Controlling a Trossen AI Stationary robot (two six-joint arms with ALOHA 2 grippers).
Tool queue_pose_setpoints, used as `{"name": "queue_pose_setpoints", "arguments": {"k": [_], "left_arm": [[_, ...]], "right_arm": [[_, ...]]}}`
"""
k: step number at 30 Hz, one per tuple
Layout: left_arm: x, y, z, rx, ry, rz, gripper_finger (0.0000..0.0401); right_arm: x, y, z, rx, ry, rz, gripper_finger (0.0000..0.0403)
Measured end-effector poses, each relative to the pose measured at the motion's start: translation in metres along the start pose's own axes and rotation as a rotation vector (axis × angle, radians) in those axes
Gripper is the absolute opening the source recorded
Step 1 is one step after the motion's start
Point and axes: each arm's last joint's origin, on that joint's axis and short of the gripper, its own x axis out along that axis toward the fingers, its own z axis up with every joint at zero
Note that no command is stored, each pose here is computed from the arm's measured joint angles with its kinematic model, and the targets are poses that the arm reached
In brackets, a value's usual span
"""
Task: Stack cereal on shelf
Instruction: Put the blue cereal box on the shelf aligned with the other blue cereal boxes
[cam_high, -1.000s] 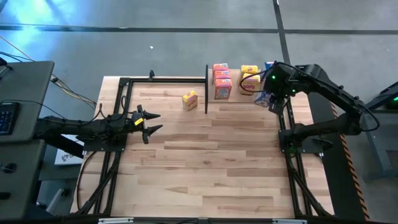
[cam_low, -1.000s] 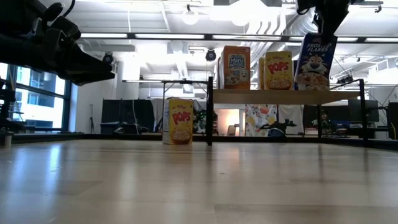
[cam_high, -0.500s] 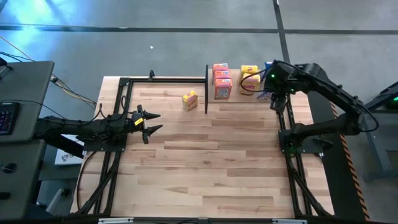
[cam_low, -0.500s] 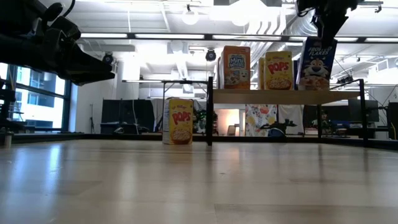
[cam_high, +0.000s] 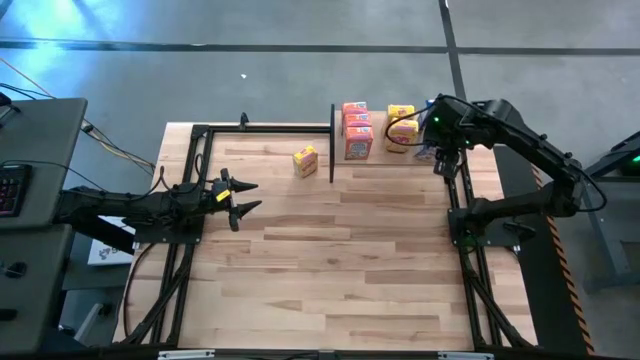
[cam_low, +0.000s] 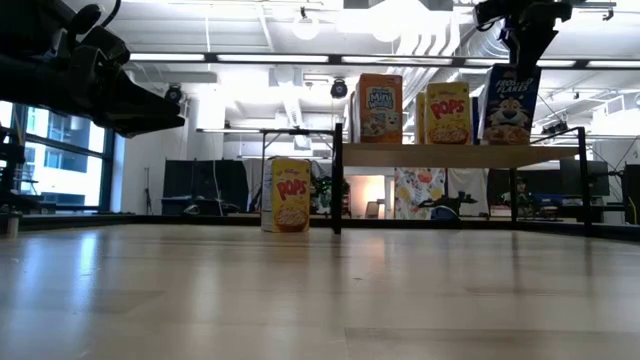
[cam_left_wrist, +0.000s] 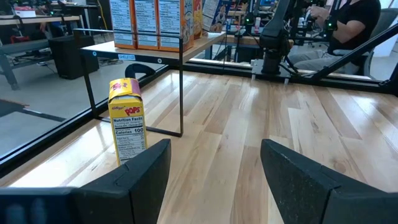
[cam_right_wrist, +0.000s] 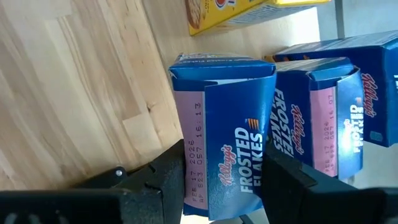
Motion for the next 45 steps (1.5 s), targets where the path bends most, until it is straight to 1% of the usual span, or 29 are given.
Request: {"name": "queue_pose_setpoints", "arguments": {"k": [7, 10, 14, 20, 30, 34, 45], "left_arm": [[0.0000, 0.0000, 0.0000, 0.000, 0.000, 0.000, 0.0239], [0.0000, 0.0000, 0.0000, 0.000, 0.000, 0.000, 0.0239], [0.0000, 0.0000, 0.0000, 0.000, 0.000, 0.001, 0.0239], [0.0000, 0.0000, 0.0000, 0.000, 0.000, 0.000, 0.0239], [0.0000, 0.0000, 0.0000, 0.000, 0.000, 0.000, 0.0239], [0.0000, 0.0000, 0.0000, 0.000, 0.001, 0.000, 0.0239], [0.0000, 0.0000, 0.0000, 0.000, 0.000, 0.000, 0.0239]], "right_arm": [[0.0000, -0.0012, -0.0004, 0.001, 0.014, -0.041, 0.0201], [0.0009, -0.0013, 0.0005, 0.001, 0.019, -0.040, 0.0211], [0.0041, -0.0016, 0.0041, -0.003, 0.033, -0.036, 0.0213], [0.0091, -0.0031, 0.0090, -0.009, 0.066, -0.064, 0.0213], [0.0044, -0.0039, 0.0039, -0.006, 0.062, -0.111, 0.0213], [0.0038, -0.0045, 0.0027, -0.031, 0.063, -0.114, 0.0213], [0.0043, -0.0057, 0.0020, -0.011, 0.059, -0.095, 0.0213]]}}
